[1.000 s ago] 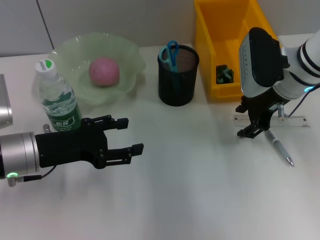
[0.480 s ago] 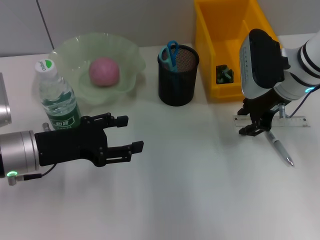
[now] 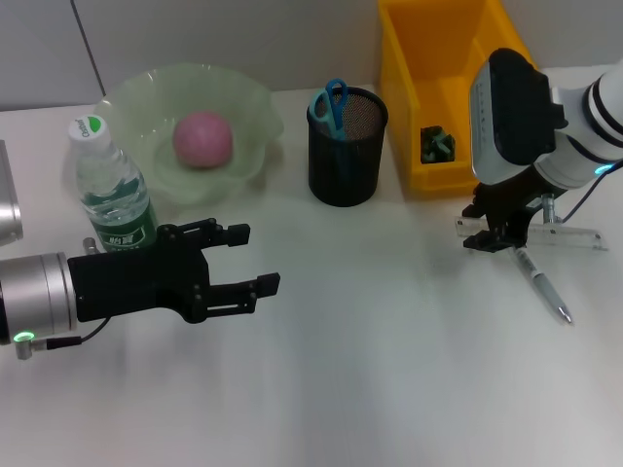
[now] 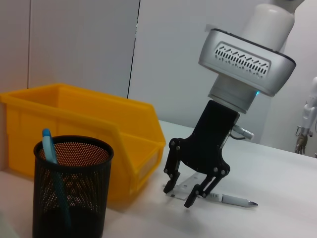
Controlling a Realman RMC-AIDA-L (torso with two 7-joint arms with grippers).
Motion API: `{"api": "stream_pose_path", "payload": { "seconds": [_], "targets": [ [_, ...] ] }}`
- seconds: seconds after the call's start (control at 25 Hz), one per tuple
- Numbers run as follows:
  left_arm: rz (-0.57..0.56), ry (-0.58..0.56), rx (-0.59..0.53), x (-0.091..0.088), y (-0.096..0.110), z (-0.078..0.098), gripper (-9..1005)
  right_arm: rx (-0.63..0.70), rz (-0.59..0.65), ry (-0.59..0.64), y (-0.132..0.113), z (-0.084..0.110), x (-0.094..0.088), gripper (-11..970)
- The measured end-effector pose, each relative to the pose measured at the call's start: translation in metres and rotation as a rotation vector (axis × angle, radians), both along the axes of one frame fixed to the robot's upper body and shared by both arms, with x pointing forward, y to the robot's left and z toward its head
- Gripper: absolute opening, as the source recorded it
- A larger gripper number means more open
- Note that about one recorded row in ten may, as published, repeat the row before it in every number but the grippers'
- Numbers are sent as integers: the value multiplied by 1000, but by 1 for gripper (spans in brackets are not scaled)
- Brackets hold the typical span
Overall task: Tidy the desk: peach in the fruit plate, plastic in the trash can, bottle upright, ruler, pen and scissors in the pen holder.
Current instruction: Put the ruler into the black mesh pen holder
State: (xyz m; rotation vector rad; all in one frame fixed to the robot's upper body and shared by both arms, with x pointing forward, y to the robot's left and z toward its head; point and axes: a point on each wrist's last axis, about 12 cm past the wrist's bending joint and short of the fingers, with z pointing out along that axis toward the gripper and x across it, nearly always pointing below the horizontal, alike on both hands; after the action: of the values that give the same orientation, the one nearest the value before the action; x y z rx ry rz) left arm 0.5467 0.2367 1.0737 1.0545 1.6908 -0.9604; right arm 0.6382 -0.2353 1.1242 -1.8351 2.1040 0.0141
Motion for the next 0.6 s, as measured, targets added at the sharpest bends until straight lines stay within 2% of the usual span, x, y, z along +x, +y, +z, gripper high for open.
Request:
{"api": "stream_pose_path", "payload": {
  "seconds": [0.08, 0.24, 0.6],
  "targets": [
    [-1, -1, 0, 0, 0, 0, 786, 10, -2, -7, 0, 3, 1, 364],
    [-4, -3, -5, 0, -1, 1, 786, 69, -15, -10, 1, 14, 0, 363],
    [2, -12, -6, 0, 1, 1, 785, 325, -30, -69, -1, 50, -11, 364]
  ]
}}
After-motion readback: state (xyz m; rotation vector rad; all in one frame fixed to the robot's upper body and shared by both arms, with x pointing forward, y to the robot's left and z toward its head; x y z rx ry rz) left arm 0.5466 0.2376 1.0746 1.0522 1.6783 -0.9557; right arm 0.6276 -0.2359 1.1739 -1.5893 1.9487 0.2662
